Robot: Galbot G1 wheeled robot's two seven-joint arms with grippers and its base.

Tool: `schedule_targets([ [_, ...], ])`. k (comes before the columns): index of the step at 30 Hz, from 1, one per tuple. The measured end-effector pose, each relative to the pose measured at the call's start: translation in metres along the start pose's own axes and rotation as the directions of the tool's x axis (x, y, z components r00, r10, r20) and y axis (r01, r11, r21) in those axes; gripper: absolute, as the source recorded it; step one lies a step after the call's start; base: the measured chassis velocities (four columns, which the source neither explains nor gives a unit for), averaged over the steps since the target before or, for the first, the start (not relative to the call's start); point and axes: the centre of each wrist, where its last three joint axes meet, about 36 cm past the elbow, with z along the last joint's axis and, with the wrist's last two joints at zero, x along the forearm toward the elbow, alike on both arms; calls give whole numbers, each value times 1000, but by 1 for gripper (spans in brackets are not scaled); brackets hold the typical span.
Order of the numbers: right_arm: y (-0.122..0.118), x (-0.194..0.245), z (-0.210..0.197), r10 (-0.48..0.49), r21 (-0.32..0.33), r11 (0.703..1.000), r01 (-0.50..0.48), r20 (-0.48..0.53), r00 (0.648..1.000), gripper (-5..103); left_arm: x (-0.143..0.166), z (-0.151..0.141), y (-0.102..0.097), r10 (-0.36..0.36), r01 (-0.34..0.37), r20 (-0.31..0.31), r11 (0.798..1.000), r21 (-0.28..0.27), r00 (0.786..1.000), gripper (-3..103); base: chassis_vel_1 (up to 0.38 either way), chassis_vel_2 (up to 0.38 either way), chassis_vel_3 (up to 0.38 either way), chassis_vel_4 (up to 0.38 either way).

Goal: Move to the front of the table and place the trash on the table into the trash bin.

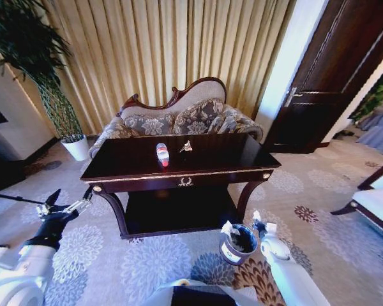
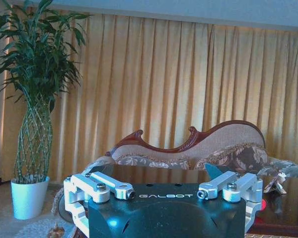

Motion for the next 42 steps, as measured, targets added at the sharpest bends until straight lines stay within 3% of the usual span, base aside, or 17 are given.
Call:
schedule_targets([
  [6,14,-4,21,1,-35,999,-2,-47,999,-2,1,0,0,-3,3,-1,1000,1,1000,100,0,0,0,0],
  [10,15,-3,25,4,-33,999,-6,-53,999,8,1,0,0,-4,4,0,1000,-1,1000,100,0,0,0,0],
  [12,13,-3,27,8,-35,999,-10,-56,998,24,1,0,0,-4,4,0,1000,-1,1000,100,0,0,0,0],
  [17,10,-1,26,11,-34,999,-13,-51,999,35,0,0,0,-4,4,1,1000,3,1000,100,0,0,0,0],
  [23,8,1,24,12,-33,999,-13,-43,999,61,0,1,-1,-2,2,2,1000,5,1000,100,0,0,0,0],
  [25,8,1,24,12,-33,999,-13,-42,999,61,0,1,-1,-2,2,2,1000,5,1000,100,0,0,0,0],
  [26,8,1,24,11,-33,999,-13,-41,999,73,0,1,-1,-2,2,2,1000,5,1000,100,0,0,0,0],
  [29,8,1,24,12,-33,999,-13,-41,999,78,0,1,-1,-1,1,2,1000,5,1000,100,0,0,0,0],
  [32,8,1,24,12,-33,999,-13,-40,999,94,0,1,-1,-1,1,2,1000,5,1000,100,0,0,0,0],
  [42,8,1,23,12,-34,999,-13,-39,999,100,0,1,-1,-1,1,2,1000,5,1000,100,0,0,0,0],
])
